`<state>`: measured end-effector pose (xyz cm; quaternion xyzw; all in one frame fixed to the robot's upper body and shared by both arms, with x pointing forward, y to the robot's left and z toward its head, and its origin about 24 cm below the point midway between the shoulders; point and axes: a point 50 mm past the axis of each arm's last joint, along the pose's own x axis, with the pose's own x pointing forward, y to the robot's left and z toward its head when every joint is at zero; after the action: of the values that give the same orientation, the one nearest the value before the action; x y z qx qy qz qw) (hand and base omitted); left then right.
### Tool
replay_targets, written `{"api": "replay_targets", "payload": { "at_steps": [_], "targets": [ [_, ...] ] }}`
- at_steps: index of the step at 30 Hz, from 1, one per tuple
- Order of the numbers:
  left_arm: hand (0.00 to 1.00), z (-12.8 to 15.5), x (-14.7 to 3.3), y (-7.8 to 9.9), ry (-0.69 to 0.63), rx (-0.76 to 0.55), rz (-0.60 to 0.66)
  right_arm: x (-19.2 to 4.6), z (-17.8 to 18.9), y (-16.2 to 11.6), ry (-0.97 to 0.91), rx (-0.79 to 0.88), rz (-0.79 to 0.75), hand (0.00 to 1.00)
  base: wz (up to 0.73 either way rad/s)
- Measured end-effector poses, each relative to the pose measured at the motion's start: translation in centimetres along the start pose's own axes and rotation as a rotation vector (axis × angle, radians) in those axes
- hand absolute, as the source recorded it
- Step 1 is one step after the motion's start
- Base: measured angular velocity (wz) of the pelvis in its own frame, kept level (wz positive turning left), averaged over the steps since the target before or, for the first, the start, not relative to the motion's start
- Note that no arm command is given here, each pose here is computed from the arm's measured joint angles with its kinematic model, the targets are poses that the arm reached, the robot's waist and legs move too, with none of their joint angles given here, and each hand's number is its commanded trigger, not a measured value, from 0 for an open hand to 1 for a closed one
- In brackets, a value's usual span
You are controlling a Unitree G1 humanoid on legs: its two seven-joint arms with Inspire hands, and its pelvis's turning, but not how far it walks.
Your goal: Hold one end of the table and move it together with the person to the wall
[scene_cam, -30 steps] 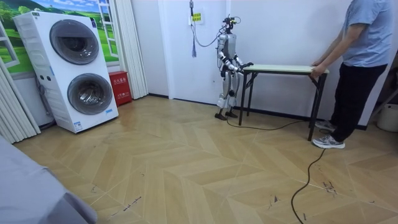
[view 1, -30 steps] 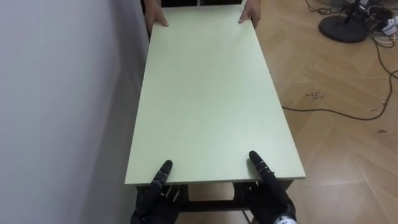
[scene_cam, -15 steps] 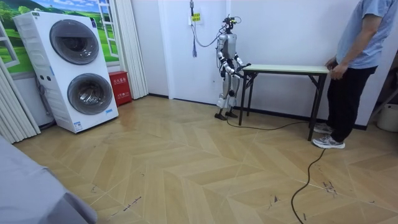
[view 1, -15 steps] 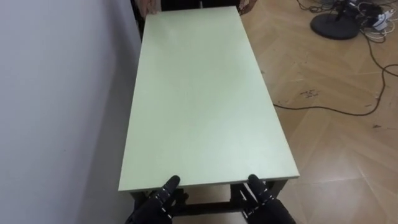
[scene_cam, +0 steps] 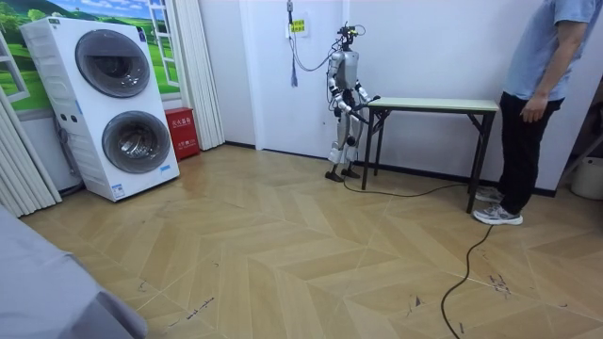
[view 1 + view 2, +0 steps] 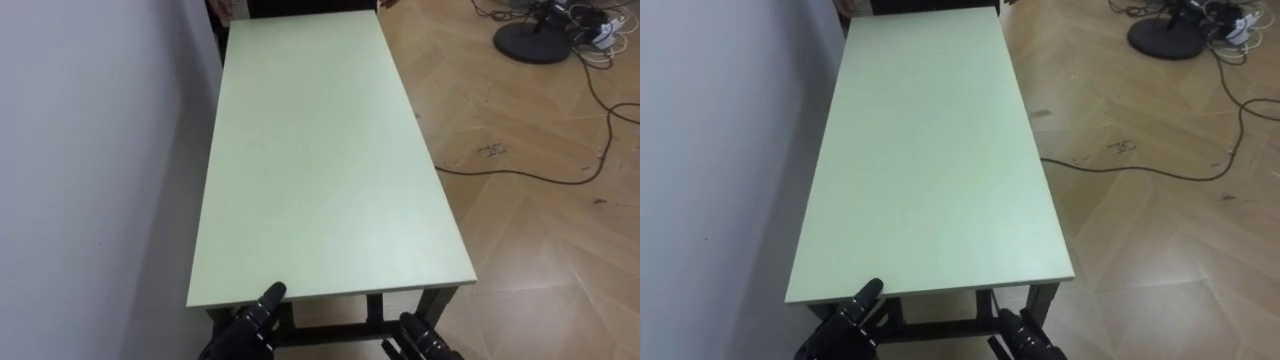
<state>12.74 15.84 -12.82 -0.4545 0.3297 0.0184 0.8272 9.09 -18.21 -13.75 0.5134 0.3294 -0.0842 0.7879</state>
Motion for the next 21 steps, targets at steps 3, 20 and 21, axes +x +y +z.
{"api": "replay_targets", "payload": {
  "at_steps": [3,20,21],
  "targets": [
    [0.00,0.1,0.0,0.1,0.000,0.012,0.000,-0.3,-0.1,-0.5,0.009,-0.009,-0.019,0.00,-0.01],
    [0.00,0.2,-1.8,1.8,-0.038,0.047,0.047,-6.3,-0.7,-7.4,-0.023,0.017,-0.373,0.00,-0.08],
    [0.00,0.2,-2.2,2.1,-0.047,0.039,0.057,-6.8,-0.9,-7.9,-0.022,0.029,-0.418,0.00,-0.27]
  ]
}}
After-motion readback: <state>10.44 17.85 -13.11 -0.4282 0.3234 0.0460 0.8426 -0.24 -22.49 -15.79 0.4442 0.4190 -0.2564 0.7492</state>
